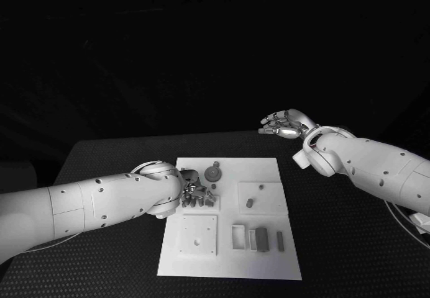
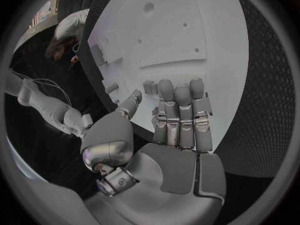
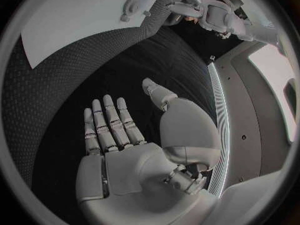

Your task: Assemble the parts on the task board

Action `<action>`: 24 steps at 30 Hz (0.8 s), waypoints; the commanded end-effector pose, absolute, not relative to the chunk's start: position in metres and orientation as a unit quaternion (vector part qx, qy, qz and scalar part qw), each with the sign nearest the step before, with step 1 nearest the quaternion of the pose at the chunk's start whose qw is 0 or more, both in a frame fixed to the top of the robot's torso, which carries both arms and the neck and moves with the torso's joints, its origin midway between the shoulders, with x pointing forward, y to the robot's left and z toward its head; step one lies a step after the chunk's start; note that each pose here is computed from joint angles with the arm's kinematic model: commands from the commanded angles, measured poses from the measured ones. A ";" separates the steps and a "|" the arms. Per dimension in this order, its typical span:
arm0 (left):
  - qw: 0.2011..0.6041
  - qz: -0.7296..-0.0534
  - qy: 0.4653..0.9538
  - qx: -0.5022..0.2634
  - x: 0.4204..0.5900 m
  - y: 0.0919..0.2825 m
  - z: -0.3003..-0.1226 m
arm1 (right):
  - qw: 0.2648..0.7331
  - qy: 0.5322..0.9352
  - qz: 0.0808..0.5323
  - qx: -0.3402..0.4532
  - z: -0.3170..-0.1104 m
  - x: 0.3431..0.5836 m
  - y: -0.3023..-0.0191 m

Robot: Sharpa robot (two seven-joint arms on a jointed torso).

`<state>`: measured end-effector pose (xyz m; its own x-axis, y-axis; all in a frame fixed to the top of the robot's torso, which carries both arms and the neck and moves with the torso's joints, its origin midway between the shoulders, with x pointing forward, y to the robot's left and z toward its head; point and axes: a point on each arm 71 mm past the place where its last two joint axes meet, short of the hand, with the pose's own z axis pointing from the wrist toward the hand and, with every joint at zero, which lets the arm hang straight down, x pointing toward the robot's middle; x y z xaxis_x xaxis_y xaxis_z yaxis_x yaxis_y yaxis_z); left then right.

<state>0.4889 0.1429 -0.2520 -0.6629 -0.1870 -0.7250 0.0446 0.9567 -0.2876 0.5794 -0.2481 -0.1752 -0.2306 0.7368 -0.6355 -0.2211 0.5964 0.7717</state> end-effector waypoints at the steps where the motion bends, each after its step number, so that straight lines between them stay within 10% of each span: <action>1: 0.404 -0.141 0.903 -0.032 0.488 0.140 -0.253 | 0.585 0.675 0.410 0.185 -0.176 0.579 -0.246; 24: 0.407 -0.156 0.899 -0.038 0.484 0.139 -0.251 | 0.585 0.675 0.409 0.185 -0.176 0.579 -0.246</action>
<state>0.4855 0.1433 -0.2521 -0.6669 -0.1881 -0.7210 0.0484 0.9546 -0.2938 0.5793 -0.2481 -0.1759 -0.2325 0.7364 -0.6354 -0.2198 0.5966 0.7719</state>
